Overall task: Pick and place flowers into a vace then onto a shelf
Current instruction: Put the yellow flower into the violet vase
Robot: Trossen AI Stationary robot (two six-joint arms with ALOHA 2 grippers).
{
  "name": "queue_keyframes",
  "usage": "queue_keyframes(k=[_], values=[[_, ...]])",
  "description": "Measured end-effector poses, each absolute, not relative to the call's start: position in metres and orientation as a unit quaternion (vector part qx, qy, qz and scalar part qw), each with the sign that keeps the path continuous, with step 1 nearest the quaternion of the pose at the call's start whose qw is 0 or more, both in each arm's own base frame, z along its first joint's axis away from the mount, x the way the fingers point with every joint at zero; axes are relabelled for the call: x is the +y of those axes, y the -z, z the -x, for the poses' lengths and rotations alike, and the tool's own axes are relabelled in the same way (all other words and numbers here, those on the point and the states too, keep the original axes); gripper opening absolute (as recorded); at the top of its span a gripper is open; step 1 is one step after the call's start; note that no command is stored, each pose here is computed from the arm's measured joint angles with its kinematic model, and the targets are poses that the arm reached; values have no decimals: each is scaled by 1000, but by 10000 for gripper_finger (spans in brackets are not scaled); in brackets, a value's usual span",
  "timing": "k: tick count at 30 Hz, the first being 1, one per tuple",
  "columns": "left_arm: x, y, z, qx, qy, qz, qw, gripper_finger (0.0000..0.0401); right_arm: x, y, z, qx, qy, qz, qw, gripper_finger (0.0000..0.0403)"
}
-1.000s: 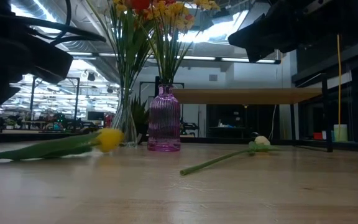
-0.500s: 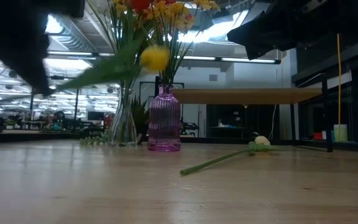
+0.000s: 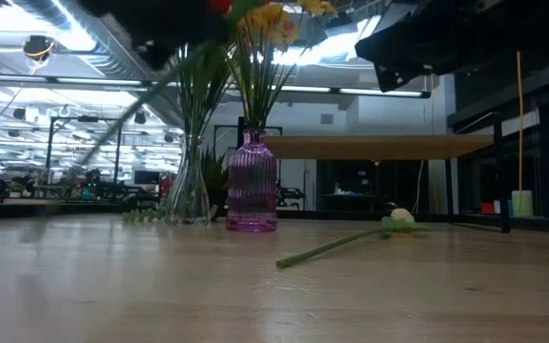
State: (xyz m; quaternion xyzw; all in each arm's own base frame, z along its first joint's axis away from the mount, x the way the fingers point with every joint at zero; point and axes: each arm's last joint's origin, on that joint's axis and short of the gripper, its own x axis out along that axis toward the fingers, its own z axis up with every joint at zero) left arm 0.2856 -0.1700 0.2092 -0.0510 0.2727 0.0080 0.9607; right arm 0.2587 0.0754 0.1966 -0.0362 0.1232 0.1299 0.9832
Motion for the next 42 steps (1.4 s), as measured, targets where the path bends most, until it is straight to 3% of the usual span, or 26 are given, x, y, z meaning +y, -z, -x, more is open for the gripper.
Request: queue_keyframes(k=[3, 9, 19, 33, 42], values=[[-159, -201, -290, 206, 39, 62, 976, 2, 78, -197, -258, 123, -136, 39, 982, 17], [-131, -187, -287, 118, 25, 48, 992, 2, 93, -203, -254, 87, -165, 61, 981, 17], [-120, -190, -290, 85, 15, -18, 996, 2, 96, -208, -254, 63, -168, 42, 983, 20], [-103, -203, -299, 23, -13, -33, 999, 2, 86, -217, -258, 17, -147, 45, 988, 141], [-96, -205, -302, 14, 3, -43, 999, 2, 69, -216, -266, 9, -113, 3, 994, 157]])
